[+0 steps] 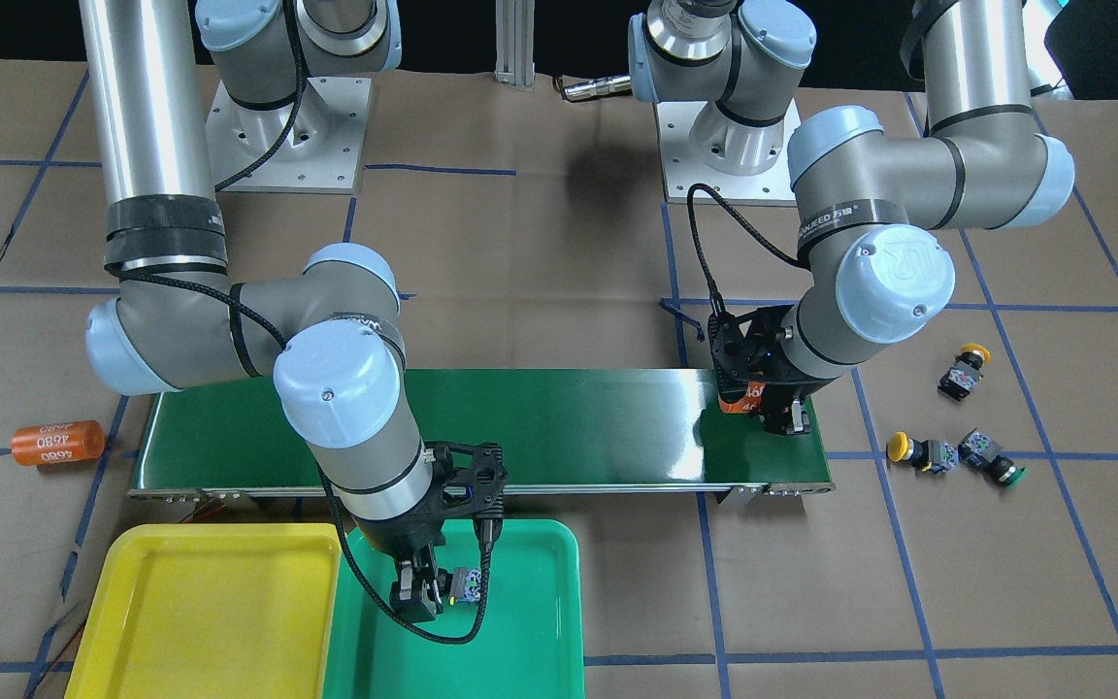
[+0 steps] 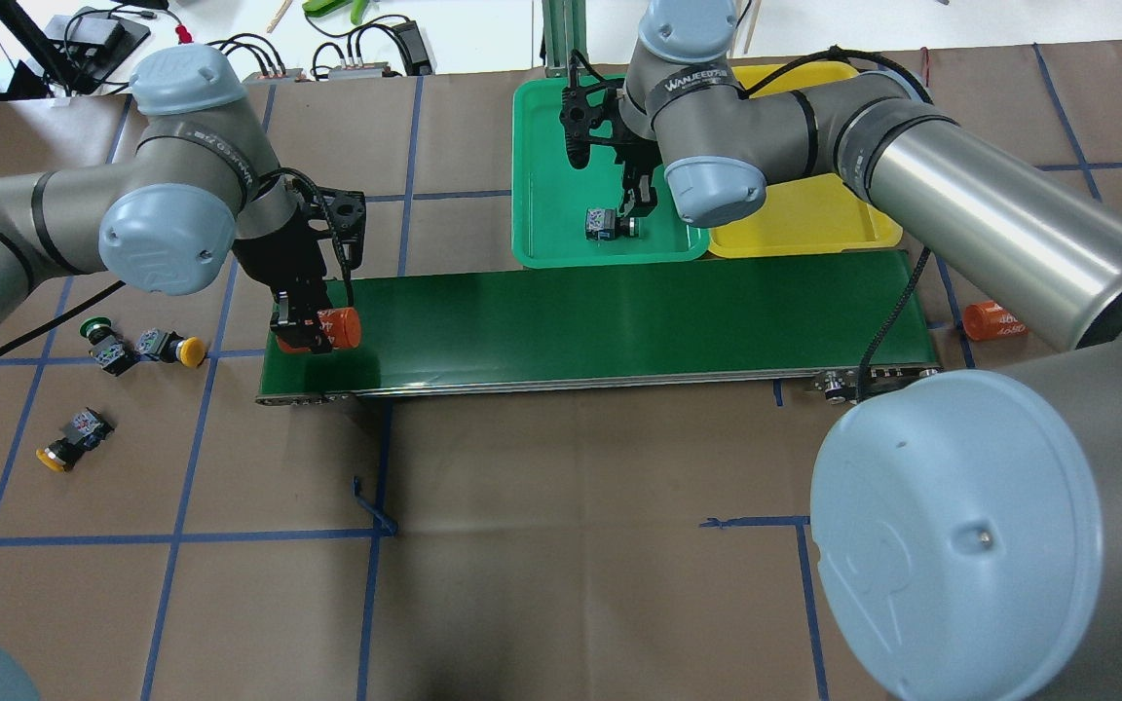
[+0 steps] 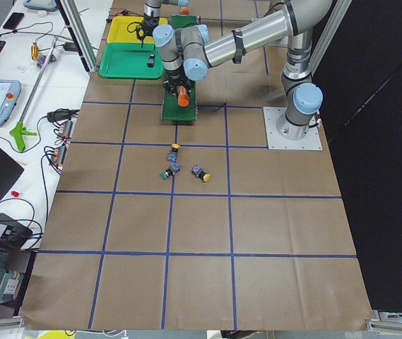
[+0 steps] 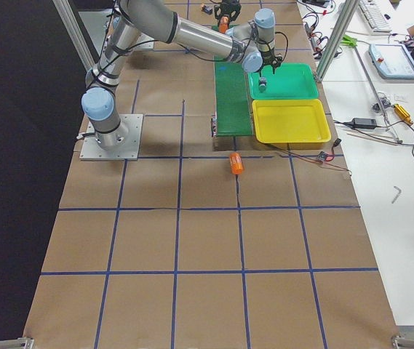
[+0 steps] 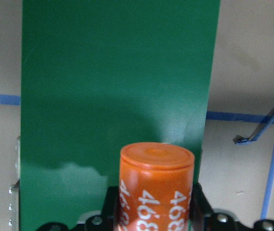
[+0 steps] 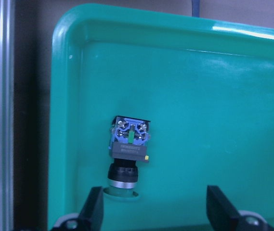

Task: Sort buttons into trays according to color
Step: 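Place green-cap button in green tray while left puts cylinder on belt, then grasp a yellow-cap button from the pile with the left gripper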

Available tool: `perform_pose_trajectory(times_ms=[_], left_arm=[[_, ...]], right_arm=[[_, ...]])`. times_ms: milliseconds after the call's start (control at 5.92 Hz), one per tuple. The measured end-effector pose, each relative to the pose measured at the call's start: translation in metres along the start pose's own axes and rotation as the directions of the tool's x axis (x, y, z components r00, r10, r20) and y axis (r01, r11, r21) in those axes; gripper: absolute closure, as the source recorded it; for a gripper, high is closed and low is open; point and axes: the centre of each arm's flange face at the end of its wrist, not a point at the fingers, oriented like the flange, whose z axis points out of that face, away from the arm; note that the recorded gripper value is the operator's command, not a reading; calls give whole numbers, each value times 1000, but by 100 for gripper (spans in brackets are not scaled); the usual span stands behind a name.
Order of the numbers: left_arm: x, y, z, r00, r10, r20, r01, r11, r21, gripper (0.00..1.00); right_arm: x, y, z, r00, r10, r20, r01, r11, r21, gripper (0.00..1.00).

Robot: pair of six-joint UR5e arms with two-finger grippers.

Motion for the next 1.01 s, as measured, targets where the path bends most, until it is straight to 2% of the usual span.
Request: perform_pose_trajectory(times_ms=[338,506,675,844,1013], left_arm=[[0,9,-6,1000,1,19,-1,1000,-9,2],[-3,33,-17,999,-1,35,3,999,-35,3],[-11,79,-24,999,0,36,2,999,-53,4],[-18,126,-25,999,41,32,-39,998,-52,3],[-27,159,-24,990,138,41,-135,989,-60,4]], right_arm=[[-25,8,-82,994,27,106,-25,999,-22,0],[-51,10,-125,986,37,161,-33,999,-31,0],[-84,11,-159,978,44,204,-37,999,-38,0],[-112,12,-175,971,47,235,-39,998,-41,0],[-128,12,-176,966,49,252,-41,998,-39,0]])
